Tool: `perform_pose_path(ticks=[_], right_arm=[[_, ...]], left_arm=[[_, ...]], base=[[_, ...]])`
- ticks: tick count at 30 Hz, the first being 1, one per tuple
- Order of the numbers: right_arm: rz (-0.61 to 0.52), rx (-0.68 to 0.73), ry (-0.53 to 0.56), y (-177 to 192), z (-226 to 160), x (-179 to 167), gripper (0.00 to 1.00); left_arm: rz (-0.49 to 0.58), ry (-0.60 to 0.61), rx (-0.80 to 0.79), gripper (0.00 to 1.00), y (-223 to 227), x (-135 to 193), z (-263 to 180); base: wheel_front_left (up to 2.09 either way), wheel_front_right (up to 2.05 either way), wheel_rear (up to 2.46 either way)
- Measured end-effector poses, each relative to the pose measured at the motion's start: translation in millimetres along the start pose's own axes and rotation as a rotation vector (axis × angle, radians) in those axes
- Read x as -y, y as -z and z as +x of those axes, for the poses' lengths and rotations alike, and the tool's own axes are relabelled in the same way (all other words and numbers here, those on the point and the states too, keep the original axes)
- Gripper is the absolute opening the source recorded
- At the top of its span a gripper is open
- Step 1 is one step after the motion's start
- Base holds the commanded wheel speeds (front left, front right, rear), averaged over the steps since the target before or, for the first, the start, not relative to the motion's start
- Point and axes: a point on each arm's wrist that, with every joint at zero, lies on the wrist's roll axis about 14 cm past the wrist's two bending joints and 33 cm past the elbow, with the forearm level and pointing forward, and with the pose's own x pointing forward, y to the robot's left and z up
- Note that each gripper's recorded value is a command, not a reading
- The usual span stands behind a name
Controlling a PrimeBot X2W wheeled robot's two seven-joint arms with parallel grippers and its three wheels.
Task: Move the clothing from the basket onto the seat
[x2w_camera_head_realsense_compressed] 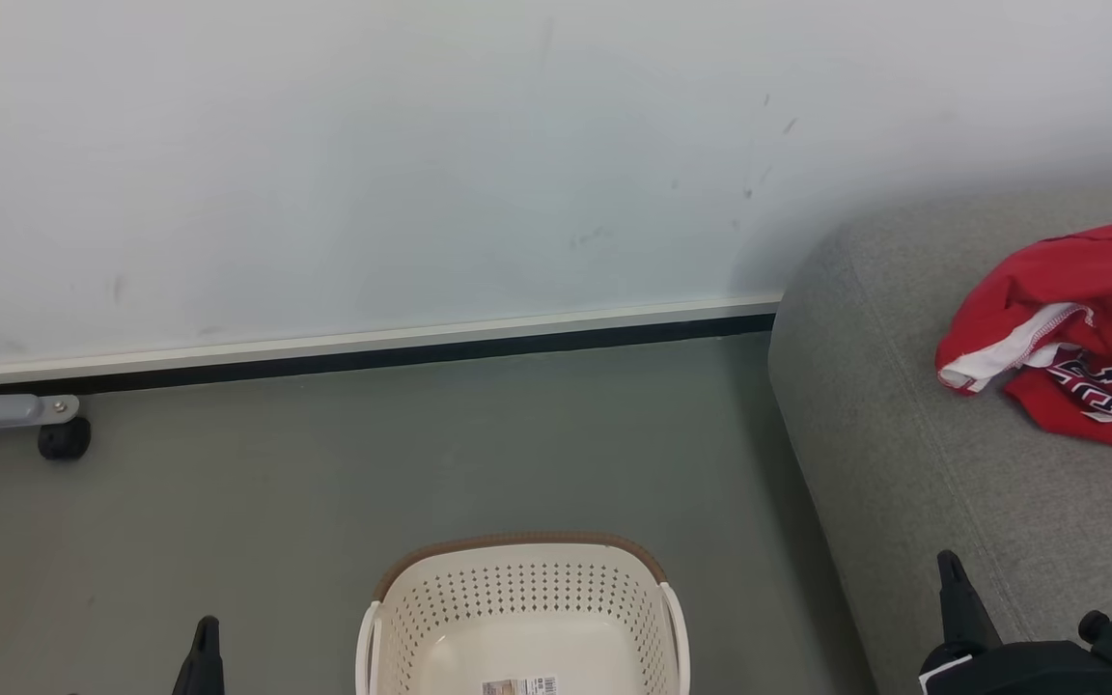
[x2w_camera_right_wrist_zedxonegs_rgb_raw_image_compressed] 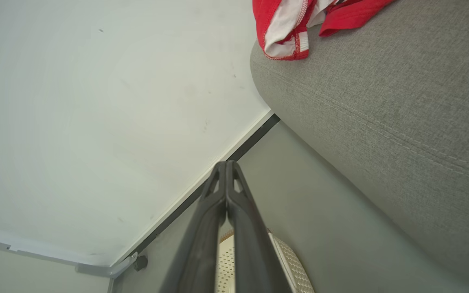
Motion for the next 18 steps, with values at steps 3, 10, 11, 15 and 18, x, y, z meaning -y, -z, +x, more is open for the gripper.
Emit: perform_pose_path(ticks=[3,10,11,15,18], right_arm=[[0.044,-0.002,0.001,-1.0,0.6,1.2,0.00],[0.163,-0.004,0.002,-4.7,3.9,1.7,0.00],[0.176,-0.004,-0.003,-5.8,5.0,0.5,0.00],[0.237,-0.003,-0.007,-8.1,6.7,0.3,0.00],[0.282,-0.004,-0.009,-9.3,7.0,1.1,0.00]], left_arm=[[-0.042,-0.005,-0.004,0.00,0.0,-2.0,0.2],[-0.148,0.012,-0.010,0.00,-2.9,3.4,6.2],[-0.159,0.013,-0.010,0.00,-3.2,3.8,6.8],[-0.223,0.010,-0.021,0.00,-0.7,2.4,6.9],[-0.272,0.024,-0.015,0.00,-4.0,6.4,10.0]], base=[[0.00,0.00,0.00],[0.00,0.00,0.00],[0.00,0.00,0.00],[0.00,0.00,0.00],[0.00,0.00,0.00]])
